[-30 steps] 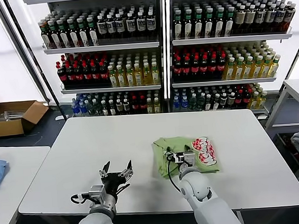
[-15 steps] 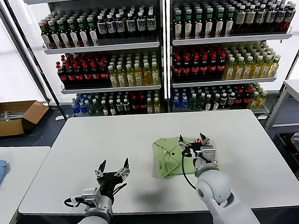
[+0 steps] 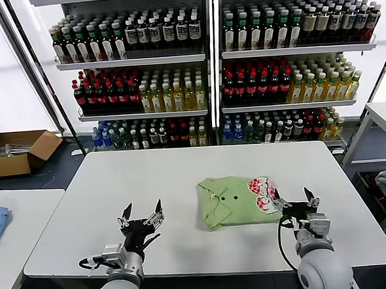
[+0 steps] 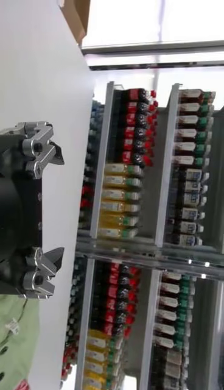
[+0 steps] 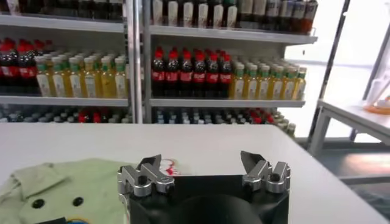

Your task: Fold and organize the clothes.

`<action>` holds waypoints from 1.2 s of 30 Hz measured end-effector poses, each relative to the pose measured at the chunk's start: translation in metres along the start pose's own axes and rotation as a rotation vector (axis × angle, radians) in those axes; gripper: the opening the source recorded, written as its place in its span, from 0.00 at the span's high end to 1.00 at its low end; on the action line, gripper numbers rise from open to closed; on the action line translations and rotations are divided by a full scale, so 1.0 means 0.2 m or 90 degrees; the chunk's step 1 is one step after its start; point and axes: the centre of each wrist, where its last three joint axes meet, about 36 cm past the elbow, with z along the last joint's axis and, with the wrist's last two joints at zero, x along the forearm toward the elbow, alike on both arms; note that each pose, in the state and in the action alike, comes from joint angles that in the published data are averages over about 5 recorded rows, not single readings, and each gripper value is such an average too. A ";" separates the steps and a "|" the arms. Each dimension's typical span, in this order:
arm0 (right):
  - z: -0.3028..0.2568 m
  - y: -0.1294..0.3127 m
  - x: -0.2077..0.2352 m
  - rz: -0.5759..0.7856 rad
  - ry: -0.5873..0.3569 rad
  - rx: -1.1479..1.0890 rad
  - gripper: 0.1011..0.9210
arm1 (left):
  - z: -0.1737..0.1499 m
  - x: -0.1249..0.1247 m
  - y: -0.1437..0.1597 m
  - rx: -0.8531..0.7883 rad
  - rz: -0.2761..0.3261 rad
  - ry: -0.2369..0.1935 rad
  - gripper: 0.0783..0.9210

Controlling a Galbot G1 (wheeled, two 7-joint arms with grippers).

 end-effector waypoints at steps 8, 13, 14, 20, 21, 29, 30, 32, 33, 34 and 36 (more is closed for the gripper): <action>0.00 -0.10 0.05 0.025 -0.006 0.014 0.12 | 0.03 -0.01 0.07 -0.024 -0.021 -0.006 0.12; 0.02 -0.12 0.06 0.028 -0.008 0.012 0.12 | 0.03 -0.01 0.08 -0.023 -0.018 -0.015 0.12; 0.02 -0.12 0.06 0.028 -0.008 0.012 0.12 | 0.03 0.00 0.08 -0.021 -0.016 -0.017 0.12; 0.01 -0.12 0.08 0.027 -0.010 0.014 0.12 | 0.03 0.01 0.06 -0.012 -0.010 -0.023 0.12; 0.01 -0.12 0.08 0.027 -0.011 0.014 0.12 | 0.03 0.01 0.06 -0.011 -0.010 -0.024 0.12; 0.01 -0.12 0.10 0.027 -0.012 0.016 0.12 | 0.03 0.03 0.06 -0.003 -0.012 -0.031 0.12; 0.01 -0.12 0.11 0.027 -0.011 0.016 0.12 | 0.03 0.03 0.06 -0.001 -0.012 -0.032 0.12; 0.01 -0.12 0.11 0.027 -0.010 0.016 0.12 | 0.03 0.04 0.06 0.000 -0.012 -0.033 0.12; 0.01 -0.12 0.11 0.027 -0.010 0.016 0.12 | 0.04 0.04 0.05 0.001 -0.011 -0.033 0.12; 0.02 -0.12 0.12 0.027 -0.009 0.015 0.12 | 0.04 0.04 0.05 0.002 -0.011 -0.034 0.12; 0.02 -0.12 0.12 0.027 -0.008 0.016 0.12 | 0.04 0.05 0.05 0.001 -0.012 -0.034 0.12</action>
